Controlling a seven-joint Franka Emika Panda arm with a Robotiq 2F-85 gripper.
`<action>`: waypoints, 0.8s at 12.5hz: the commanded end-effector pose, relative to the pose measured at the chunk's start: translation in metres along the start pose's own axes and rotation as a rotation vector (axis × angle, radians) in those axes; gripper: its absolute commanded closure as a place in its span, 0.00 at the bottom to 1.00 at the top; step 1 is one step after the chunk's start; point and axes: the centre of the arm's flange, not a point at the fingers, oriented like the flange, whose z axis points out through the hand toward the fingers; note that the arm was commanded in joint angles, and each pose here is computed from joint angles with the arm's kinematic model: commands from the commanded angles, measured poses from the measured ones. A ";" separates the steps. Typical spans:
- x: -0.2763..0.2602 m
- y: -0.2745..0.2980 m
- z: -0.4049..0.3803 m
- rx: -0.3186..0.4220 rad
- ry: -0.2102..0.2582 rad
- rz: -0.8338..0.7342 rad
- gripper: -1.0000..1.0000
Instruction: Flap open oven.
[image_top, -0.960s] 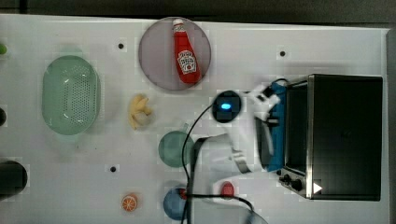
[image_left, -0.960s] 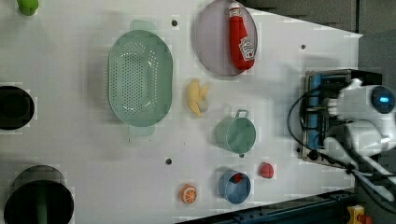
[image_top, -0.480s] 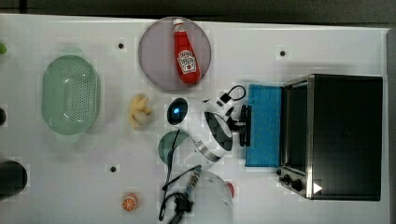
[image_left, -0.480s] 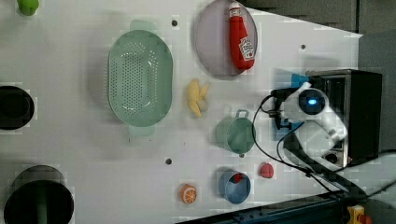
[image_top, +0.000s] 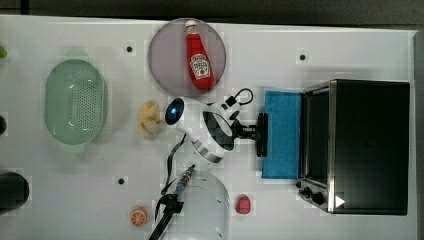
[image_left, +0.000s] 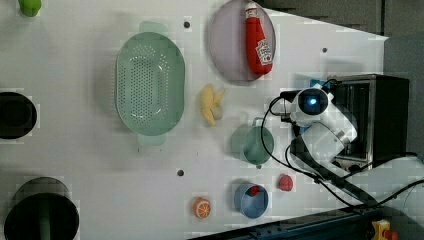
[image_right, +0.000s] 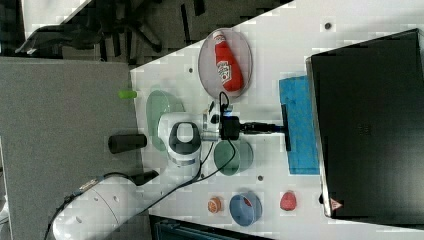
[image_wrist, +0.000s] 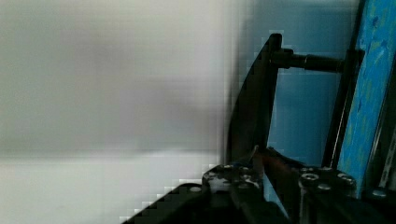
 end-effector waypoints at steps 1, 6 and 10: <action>0.026 0.046 -0.075 0.139 0.101 0.226 0.83; 0.019 0.141 -0.170 0.443 0.073 0.581 0.83; -0.006 0.211 -0.220 0.647 -0.009 0.765 0.83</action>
